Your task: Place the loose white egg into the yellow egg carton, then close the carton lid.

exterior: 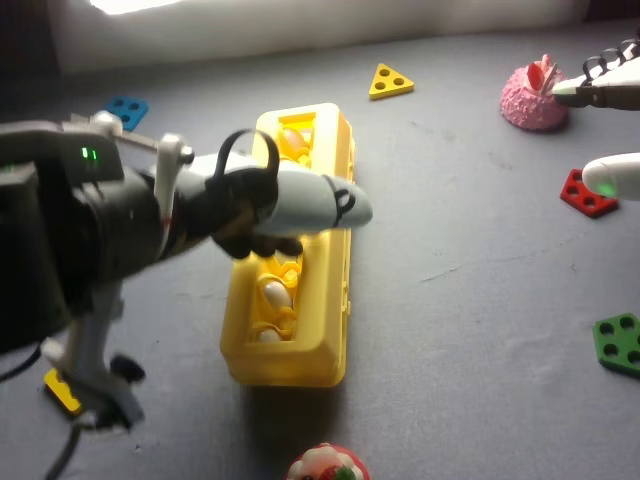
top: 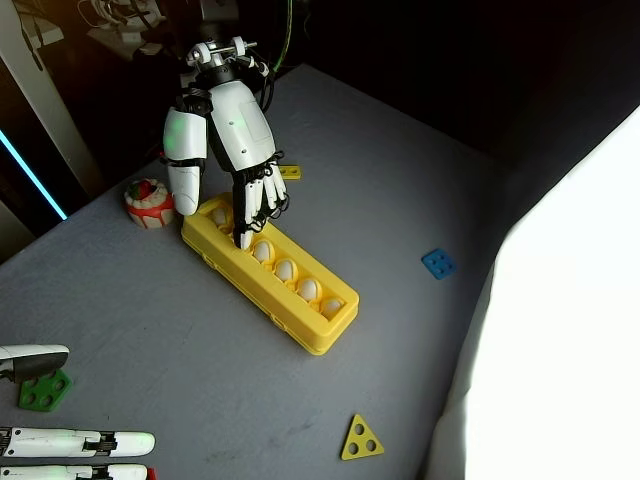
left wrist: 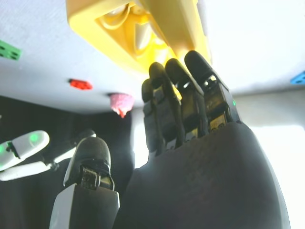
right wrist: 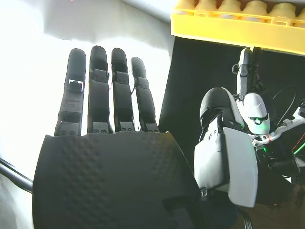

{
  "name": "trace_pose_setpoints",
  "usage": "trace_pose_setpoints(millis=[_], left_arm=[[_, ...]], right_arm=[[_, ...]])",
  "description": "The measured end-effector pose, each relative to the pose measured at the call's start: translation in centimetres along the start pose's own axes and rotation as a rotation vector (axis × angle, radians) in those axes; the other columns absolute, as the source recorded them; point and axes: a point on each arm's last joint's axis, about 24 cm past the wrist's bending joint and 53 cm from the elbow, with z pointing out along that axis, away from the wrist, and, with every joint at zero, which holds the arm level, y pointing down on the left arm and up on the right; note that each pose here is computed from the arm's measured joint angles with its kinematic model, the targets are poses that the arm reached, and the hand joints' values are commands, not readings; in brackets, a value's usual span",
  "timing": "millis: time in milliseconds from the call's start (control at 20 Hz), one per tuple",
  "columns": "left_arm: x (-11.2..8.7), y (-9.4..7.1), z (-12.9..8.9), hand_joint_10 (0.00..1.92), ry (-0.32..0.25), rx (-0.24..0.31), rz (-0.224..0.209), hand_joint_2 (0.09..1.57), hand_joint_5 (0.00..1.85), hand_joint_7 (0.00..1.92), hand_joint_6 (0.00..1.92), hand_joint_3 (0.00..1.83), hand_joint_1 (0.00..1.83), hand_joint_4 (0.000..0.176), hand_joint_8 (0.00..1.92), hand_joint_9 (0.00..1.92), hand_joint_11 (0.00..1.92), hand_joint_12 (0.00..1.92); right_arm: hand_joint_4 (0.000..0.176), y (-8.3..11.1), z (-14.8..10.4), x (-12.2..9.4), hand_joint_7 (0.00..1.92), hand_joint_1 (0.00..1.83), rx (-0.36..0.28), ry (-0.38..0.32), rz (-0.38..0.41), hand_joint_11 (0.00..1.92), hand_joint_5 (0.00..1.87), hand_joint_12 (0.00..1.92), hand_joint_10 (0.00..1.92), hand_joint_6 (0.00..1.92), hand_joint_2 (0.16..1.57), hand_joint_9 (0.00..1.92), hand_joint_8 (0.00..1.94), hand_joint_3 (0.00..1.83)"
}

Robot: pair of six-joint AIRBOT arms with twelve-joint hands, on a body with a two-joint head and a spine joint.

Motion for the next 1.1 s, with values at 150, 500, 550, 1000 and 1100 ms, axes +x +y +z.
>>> trace_pose_setpoints(millis=[150,500,550,1000,1100], left_arm=[[-3.0,-3.4,-0.2,0.79,-0.065,0.064,0.145,1.3,0.44,0.51,0.0,0.0,0.06,0.0,0.06,0.17,0.0,1.05],[-8.5,-6.3,-0.1,0.97,-0.162,0.068,0.503,1.31,0.53,0.44,0.04,0.0,0.04,0.0,0.58,0.22,0.0,1.21],[-9.1,-6.3,-0.1,1.24,-0.17,0.066,0.515,1.32,0.59,0.34,0.08,0.0,0.03,0.0,1.05,0.22,0.0,1.48],[-14.2,-7.0,-0.7,1.84,-0.264,0.091,0.487,1.32,0.78,0.84,1.44,0.0,0.01,0.0,1.59,0.73,0.61,1.92],[-14.2,-7.3,-0.9,1.89,-0.263,0.113,0.493,1.33,0.84,1.02,1.67,0.0,0.0,0.0,1.69,1.0,0.96,1.92]], right_arm=[[0.0,0.0,0.0,0.0,0.38,0.04,0.0,0.0,0.0,0.0,0.35,0.85,0.0,0.0,1.16,0.35,0.0,0.0],[0.0,0.0,0.0,0.0,0.65,0.07,0.0,0.0,0.0,0.01,0.62,1.17,0.06,0.05,1.18,0.59,0.03,0.0],[0.0,0.0,0.0,0.0,0.84,0.09,0.0,0.0,0.0,0.2,0.79,1.23,0.15,0.1,1.19,0.79,0.08,0.0],[0.0,0.2,0.0,0.0,1.19,0.0,-0.007,-0.003,0.001,0.94,1.02,1.92,1.87,1.64,1.22,1.07,1.54,0.0],[0.0,0.2,0.0,0.0,1.29,0.0,-0.006,-0.003,0.001,1.26,1.15,1.92,1.92,1.91,1.23,1.27,1.91,0.0]])
